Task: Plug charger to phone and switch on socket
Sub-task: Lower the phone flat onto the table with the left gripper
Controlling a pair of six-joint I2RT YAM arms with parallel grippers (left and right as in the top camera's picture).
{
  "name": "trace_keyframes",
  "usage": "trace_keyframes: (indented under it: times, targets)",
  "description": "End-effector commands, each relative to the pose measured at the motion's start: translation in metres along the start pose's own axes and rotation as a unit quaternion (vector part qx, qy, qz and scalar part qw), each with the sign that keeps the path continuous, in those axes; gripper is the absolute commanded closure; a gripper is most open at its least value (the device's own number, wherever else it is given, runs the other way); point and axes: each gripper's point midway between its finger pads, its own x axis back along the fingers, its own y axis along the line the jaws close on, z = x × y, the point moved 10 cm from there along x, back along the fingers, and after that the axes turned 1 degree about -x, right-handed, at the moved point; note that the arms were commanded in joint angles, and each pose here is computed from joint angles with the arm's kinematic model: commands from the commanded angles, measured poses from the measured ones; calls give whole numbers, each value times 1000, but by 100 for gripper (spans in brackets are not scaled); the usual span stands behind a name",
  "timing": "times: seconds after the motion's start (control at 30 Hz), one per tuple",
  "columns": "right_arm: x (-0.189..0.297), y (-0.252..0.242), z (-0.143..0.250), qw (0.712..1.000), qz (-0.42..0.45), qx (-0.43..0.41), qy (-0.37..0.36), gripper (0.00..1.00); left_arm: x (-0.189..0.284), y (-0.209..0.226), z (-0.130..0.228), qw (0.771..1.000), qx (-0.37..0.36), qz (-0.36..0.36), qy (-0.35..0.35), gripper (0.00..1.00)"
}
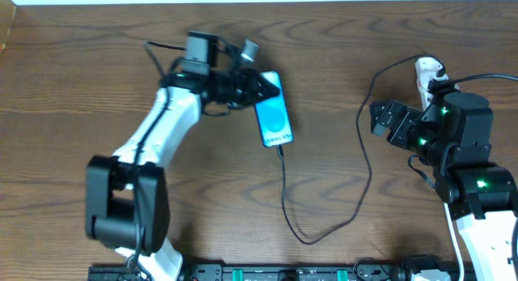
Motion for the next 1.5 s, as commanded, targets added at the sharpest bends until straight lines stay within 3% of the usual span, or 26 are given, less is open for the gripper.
trace_keyframes:
  times: [0.0,0.3,0.67,0.8,1.07,1.2,1.47]
  targets:
    - [-1,-1,-2,1000,10,7,-3,1,-41,14,10,998,-11,-42,36,93]
    - [-1,-2,0,1000,14,6,2,1,-110,56,45,988,36,-65,132,93]
    - [-1,-2,1,1000,16,6,6,1,-111,67,45,982,93,-125,111,91]
    - [-1,-3,2,1000,17,5,9,1,-111,67,45,982,93,-125,111,77]
    - [-1,-3,3,1000,19,5,11,1,-111,67,45,981,94,-125,111,64]
    - [-1,-3,3,1000,19,5,11,1,-109,75,46,974,97,-176,101,28]
    - [-1,-3,3,1000,19,5,11,1,-101,88,54,954,113,-259,103,18]
